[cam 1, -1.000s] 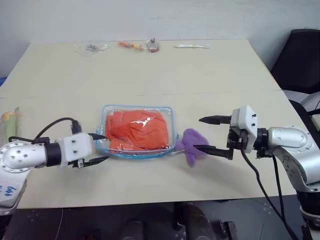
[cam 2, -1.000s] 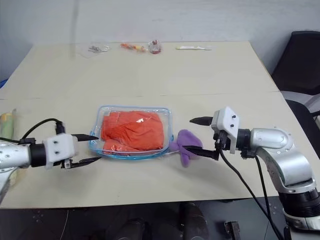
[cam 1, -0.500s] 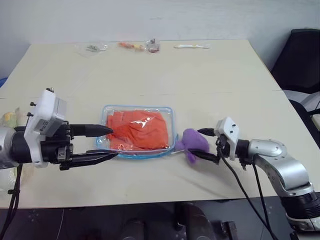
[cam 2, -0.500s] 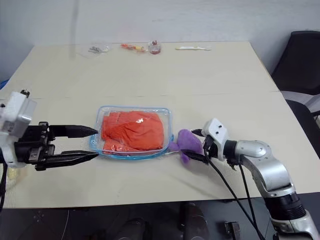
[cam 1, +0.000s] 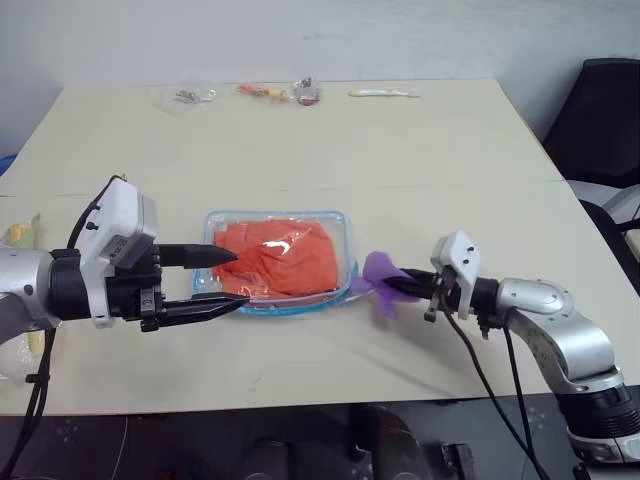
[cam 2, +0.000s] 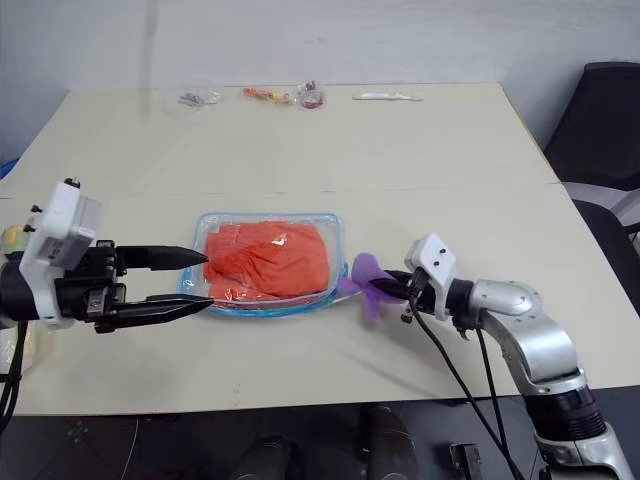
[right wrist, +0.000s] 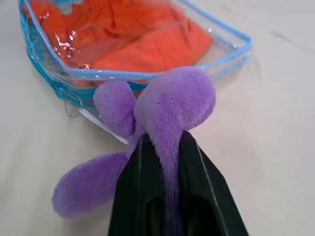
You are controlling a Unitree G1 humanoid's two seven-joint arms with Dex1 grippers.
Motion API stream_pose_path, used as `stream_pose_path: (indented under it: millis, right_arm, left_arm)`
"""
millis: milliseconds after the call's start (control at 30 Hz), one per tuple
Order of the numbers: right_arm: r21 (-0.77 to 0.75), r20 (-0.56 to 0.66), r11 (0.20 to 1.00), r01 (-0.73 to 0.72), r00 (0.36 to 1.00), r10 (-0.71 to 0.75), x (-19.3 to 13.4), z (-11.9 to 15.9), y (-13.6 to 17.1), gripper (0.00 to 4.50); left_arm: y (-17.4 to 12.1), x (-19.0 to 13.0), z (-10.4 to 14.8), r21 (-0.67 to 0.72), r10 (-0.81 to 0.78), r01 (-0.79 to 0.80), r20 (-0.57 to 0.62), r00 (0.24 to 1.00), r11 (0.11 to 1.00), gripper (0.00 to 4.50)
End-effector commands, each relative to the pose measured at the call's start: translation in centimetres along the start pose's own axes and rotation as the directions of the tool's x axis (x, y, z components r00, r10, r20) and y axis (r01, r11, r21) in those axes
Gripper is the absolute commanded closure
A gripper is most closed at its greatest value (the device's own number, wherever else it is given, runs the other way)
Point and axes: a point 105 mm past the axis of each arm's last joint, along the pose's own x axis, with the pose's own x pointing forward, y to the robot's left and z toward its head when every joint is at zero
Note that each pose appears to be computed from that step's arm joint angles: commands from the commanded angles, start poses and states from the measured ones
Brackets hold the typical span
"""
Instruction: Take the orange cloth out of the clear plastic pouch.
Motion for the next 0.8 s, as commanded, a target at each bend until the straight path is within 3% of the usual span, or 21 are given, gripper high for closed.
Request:
stream_pose_path:
  millis: [33, 167, 333, 533, 800]
  right_arm:
    - [-0.122, 0.116, 0.992, -0.034, 0.992, 0.048, -0.7, 3.8, 0.7, 4.48]
    - [-0.320, 0.107, 0.940, -0.119, 0.981, 0.160, -0.6, 5.1, 2.4, 4.48]
    - [-0.525, -0.028, 0.830, -0.188, 0.979, 0.204, -0.3, 3.4, 2.7, 4.48]
    - [-0.536, -0.002, 0.823, -0.187, 0.975, 0.220, -0.7, 3.8, 2.7, 4.48]
    - [-0.601, 0.043, 0.729, -0.327, 0.898, 0.439, 2.4, 5.2, 7.4, 4.48]
  left_arm:
    - [0.2, -0.1, 0.7, 0.043, 0.016, -0.017, 0.018, 1.000, 0.999, 1.32]
    - [0.2, 0.1, 0.5, 0.046, 0.018, -0.019, 0.014, 1.000, 0.999, 1.32]
    - [0.3, 0.4, 0.6, 0.051, 0.022, -0.023, 0.019, 1.000, 0.998, 1.32]
    - [0.3, 0.5, 0.4, 0.049, 0.033, -0.033, 0.019, 0.999, 0.998, 1.32]
    - [-0.2, 1.1, -0.6, 0.043, 0.018, -0.018, -0.016, 1.000, 0.999, 1.32]
